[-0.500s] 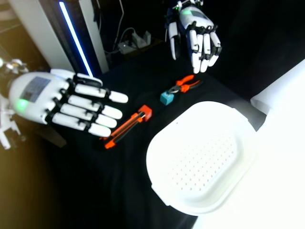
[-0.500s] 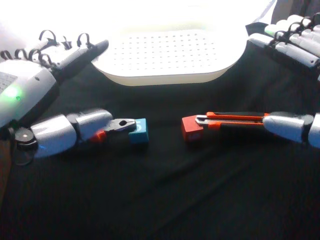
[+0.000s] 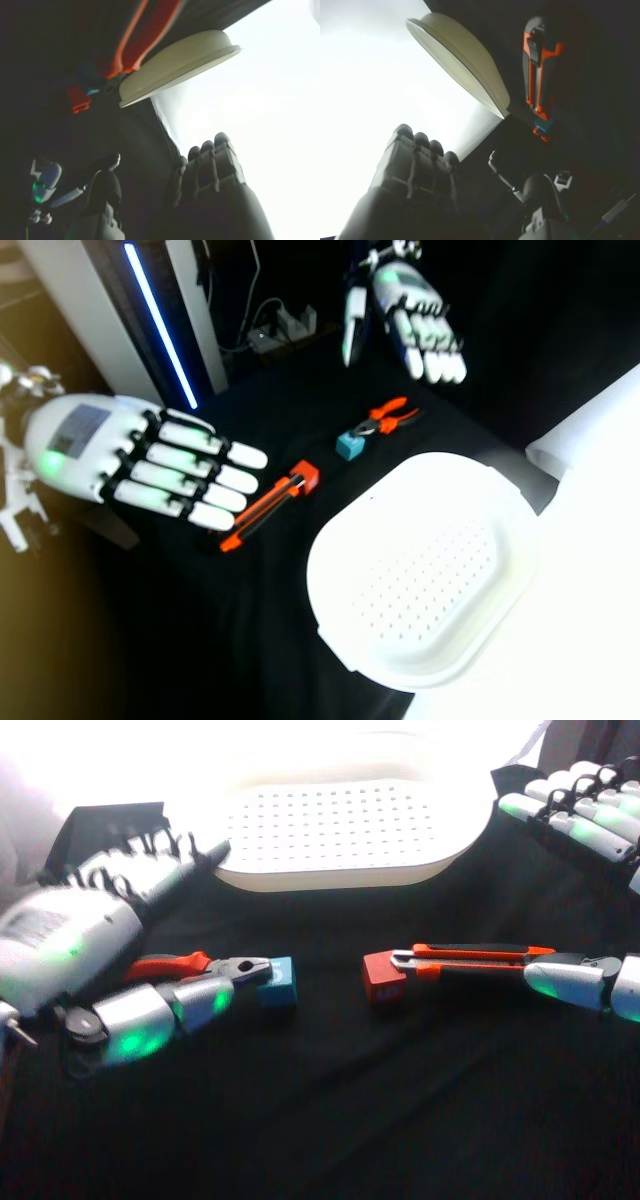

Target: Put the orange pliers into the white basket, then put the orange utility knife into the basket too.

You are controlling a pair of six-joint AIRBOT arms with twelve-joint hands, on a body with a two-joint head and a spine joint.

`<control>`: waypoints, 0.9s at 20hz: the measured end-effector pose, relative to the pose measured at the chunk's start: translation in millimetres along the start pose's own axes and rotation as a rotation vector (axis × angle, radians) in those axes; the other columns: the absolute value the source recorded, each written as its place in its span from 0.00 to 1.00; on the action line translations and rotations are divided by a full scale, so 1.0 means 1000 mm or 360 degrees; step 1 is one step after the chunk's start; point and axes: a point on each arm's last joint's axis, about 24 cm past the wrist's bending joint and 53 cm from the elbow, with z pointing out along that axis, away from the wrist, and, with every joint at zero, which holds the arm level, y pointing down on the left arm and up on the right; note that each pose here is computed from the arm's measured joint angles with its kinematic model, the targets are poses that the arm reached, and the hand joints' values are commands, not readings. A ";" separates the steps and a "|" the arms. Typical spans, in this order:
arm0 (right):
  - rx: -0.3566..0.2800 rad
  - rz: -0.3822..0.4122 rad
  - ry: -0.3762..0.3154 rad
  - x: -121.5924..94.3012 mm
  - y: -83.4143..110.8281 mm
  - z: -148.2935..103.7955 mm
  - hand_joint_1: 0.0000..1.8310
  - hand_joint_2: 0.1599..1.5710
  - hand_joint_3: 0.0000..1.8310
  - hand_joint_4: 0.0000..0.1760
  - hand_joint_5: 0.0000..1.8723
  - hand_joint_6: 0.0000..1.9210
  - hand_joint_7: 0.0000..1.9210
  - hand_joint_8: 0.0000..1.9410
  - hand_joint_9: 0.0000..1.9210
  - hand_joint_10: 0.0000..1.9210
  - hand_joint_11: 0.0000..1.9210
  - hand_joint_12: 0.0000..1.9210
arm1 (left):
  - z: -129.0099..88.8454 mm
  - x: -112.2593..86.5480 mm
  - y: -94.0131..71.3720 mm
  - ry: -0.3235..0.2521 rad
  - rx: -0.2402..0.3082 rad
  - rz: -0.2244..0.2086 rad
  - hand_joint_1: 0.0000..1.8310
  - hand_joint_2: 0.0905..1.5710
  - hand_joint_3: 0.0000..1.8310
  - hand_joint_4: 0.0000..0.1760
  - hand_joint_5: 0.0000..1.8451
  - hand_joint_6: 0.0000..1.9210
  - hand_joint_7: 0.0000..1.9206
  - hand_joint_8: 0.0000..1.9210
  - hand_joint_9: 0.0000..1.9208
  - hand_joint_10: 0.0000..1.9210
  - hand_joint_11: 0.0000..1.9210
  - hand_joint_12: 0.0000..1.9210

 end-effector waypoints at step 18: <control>0.0019 0.0019 0.0004 0.004 -0.004 0.000 0.27 0.75 0.00 0.17 0.00 0.00 0.00 0.00 0.00 0.00 0.00 0.00 | 0.023 -0.005 -0.008 0.0009 0.0003 0.0133 0.80 0.75 0.00 0.29 0.57 1.00 0.67 1.00 0.79 1.00 0.84 1.00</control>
